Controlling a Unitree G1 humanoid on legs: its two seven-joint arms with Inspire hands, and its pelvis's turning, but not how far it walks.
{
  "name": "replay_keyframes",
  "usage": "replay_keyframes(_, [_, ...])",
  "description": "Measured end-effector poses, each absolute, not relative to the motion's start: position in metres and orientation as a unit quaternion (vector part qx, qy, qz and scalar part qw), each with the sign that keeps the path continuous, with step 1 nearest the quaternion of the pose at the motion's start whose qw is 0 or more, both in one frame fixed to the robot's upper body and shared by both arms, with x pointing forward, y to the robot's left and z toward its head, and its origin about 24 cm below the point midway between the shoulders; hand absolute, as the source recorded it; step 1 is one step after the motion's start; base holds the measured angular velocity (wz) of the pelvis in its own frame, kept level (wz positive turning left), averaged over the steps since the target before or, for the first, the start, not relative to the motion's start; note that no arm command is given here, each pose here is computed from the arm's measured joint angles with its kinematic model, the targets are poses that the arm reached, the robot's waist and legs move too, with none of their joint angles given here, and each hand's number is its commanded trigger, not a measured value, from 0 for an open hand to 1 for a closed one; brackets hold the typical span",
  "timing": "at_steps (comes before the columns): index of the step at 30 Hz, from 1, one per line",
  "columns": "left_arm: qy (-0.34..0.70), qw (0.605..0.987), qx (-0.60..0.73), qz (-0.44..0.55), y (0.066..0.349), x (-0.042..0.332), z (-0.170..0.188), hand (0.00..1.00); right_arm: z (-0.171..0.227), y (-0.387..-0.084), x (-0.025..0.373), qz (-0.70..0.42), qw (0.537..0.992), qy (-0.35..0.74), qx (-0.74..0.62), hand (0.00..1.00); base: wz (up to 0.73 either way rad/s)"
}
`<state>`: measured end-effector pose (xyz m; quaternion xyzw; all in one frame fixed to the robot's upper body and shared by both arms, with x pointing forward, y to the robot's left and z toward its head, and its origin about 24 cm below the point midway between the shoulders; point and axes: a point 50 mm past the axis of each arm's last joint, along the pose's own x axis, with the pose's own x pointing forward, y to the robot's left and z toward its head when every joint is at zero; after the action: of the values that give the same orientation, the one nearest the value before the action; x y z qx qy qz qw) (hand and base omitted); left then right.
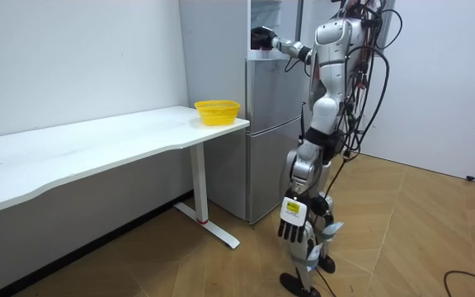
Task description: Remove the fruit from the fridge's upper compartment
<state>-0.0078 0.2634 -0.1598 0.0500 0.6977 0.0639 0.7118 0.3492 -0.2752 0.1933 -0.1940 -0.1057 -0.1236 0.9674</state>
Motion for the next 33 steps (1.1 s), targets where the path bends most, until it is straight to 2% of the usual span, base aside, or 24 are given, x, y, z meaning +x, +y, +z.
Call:
replay_keyframes(12, [0.685,0.724,0.053,0.061,0.263,-0.004,-0.160,0.00,0.207,-0.270,0.345,-0.140,0.960,-0.149,-0.190,1.00,-0.01])
replay_keyframes(27, [0.678,0.731,0.053,0.064,0.258,-0.007,-0.162,0.00,0.215,-0.225,0.302,-0.096,0.941,-0.248,-0.208,1.00,-0.06])
replay_keyframes(33, [0.676,0.732,0.052,0.064,0.257,-0.009,-0.162,0.00,0.241,-0.206,0.278,-0.083,0.914,-0.333,-0.214,1.00,-0.07])
